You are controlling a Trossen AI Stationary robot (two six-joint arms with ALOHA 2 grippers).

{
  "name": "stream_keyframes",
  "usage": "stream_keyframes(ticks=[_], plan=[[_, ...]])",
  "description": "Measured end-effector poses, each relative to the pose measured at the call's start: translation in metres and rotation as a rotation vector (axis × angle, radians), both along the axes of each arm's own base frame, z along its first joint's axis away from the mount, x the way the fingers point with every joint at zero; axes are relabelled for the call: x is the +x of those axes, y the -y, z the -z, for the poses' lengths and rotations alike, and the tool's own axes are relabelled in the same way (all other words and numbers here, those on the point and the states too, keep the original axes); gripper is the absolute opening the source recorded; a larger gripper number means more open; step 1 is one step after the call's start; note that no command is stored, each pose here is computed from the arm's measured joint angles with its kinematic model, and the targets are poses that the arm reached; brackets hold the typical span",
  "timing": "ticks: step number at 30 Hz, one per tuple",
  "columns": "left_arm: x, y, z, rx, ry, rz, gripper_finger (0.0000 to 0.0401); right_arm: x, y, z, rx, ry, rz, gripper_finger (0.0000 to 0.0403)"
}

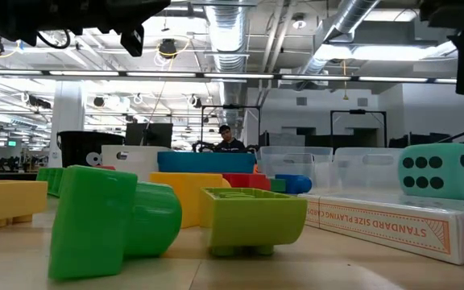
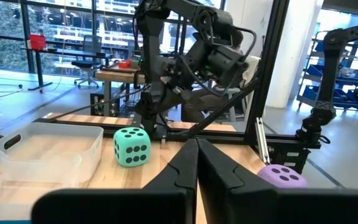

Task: Pick & Place Toys
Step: Put the light blue dice into the blue bin

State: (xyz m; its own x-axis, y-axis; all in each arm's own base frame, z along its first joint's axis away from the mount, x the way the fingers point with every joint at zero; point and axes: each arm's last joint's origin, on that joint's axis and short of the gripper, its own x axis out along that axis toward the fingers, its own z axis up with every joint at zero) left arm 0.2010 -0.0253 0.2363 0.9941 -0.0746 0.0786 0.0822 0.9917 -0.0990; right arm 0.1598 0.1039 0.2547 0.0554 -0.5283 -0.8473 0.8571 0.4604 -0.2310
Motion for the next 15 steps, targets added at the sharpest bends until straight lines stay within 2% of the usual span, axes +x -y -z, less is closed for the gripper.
stream_keyframes(ticks=[15], plan=[[0.000, 0.000, 0.000, 0.000, -0.002, 0.002, 0.0000, 0.025, 0.052, 0.000, 0.022, -0.228, -0.076, 0.0003]])
